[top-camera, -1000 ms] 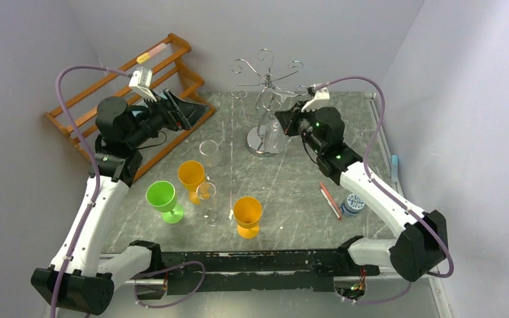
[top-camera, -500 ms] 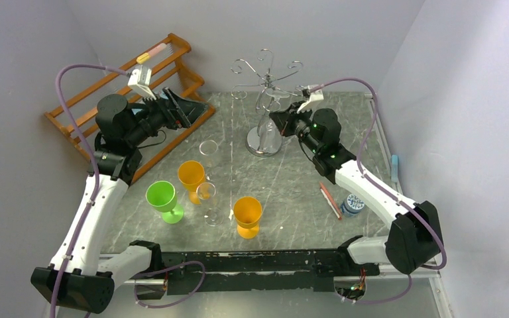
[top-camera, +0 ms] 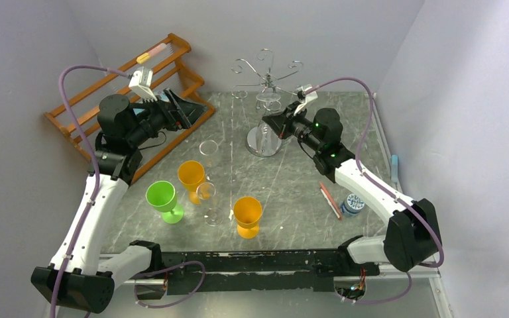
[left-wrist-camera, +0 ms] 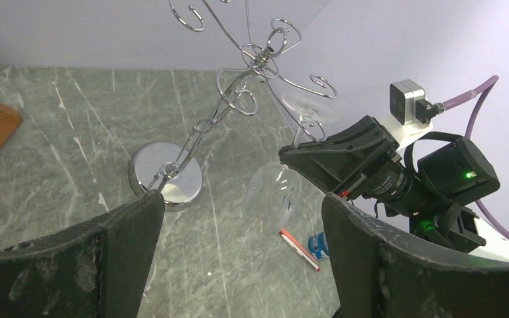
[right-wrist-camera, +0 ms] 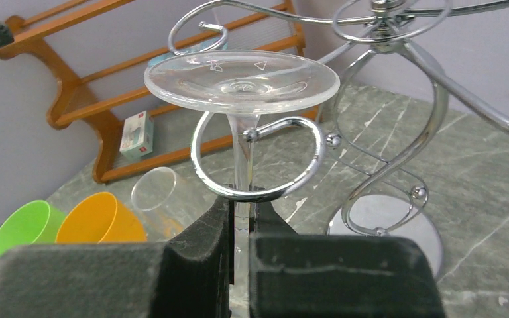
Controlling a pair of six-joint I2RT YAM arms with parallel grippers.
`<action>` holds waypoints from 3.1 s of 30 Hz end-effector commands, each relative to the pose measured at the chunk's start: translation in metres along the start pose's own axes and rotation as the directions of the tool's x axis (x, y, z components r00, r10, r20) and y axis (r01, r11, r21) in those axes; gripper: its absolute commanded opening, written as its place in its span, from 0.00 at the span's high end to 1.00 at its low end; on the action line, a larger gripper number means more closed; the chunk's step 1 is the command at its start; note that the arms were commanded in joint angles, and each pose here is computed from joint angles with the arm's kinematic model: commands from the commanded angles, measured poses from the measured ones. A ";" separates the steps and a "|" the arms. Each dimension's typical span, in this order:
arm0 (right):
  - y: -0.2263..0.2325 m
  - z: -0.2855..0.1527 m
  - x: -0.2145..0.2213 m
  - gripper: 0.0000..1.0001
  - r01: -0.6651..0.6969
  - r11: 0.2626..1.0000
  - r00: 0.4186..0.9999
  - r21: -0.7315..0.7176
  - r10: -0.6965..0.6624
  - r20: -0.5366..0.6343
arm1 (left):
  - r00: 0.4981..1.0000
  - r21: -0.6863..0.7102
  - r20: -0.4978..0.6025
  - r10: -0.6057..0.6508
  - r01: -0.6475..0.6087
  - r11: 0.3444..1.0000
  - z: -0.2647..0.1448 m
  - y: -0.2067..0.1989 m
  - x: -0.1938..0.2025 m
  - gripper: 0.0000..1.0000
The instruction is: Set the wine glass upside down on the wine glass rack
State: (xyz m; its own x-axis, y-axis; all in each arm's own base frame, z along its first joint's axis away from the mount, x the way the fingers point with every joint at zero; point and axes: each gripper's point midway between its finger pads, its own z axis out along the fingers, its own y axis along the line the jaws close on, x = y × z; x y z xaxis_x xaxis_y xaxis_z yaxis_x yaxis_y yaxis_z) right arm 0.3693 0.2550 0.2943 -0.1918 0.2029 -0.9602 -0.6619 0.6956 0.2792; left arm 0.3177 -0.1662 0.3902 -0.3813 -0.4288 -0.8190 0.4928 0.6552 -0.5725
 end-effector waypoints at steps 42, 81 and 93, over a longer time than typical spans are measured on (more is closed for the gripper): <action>-0.027 -0.009 -0.005 0.87 0.061 0.994 0.994 0.092 -0.070 0.089 | 0.999 -0.055 -0.031 -0.009 0.007 0.998 0.002 0.016 0.012 0.09; -0.021 -0.123 0.020 0.41 -0.330 0.883 0.944 0.334 0.318 0.093 | 0.938 -0.289 -0.347 0.003 -0.110 0.951 0.020 0.056 0.104 0.24; -0.042 -0.138 0.074 0.44 -0.474 0.713 0.853 0.517 0.518 0.067 | 0.878 -0.393 -0.474 0.058 -0.270 0.879 0.034 0.076 0.139 0.28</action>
State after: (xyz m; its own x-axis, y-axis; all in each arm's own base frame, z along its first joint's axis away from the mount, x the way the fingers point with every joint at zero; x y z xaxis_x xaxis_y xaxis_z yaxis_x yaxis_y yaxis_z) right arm 0.2872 0.1494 0.2422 -0.3878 0.5354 -0.7503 -0.1330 0.7730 0.6203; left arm 0.3191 -0.2071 0.2237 -0.7060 -0.0685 -0.7049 0.2597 0.9009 -0.3477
